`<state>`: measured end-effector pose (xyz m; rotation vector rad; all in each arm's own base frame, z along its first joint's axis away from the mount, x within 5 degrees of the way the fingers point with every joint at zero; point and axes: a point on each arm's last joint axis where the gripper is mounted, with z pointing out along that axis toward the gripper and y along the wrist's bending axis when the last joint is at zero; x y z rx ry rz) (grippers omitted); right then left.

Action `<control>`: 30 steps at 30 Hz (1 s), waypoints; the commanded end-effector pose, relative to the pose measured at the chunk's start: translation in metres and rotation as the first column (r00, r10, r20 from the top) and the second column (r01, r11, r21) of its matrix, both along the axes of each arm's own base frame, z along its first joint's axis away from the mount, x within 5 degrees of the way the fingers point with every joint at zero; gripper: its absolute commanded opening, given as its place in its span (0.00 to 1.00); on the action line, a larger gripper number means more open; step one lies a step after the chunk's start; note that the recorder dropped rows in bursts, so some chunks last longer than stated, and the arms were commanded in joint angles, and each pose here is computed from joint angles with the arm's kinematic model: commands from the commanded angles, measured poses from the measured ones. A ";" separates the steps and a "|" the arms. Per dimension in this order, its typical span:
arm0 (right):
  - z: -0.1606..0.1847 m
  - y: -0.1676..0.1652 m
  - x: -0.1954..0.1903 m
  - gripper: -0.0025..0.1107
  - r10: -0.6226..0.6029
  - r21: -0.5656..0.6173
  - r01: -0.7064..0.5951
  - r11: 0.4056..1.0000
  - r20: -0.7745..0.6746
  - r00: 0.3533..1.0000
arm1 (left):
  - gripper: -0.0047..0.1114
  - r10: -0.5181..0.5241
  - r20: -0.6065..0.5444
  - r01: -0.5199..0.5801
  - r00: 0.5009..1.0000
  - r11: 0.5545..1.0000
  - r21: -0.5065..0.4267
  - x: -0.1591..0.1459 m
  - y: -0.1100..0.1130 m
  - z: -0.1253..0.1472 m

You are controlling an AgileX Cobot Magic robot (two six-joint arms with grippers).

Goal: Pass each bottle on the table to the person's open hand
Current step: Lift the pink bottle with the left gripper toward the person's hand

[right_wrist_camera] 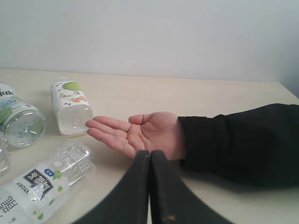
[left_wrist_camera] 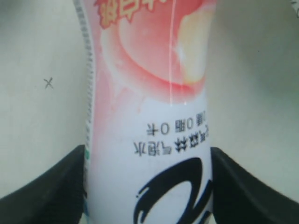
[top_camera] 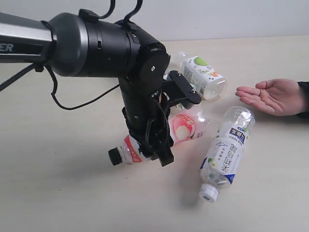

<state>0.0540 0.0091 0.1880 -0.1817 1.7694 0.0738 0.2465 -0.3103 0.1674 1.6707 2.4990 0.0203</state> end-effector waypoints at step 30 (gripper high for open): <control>-0.001 0.000 0.000 0.02 -0.006 0.002 0.006 1.000 0.010 1.000 | 0.04 0.387 -0.368 -0.526 0.845 0.480 -0.702 -0.001 -0.055 0.120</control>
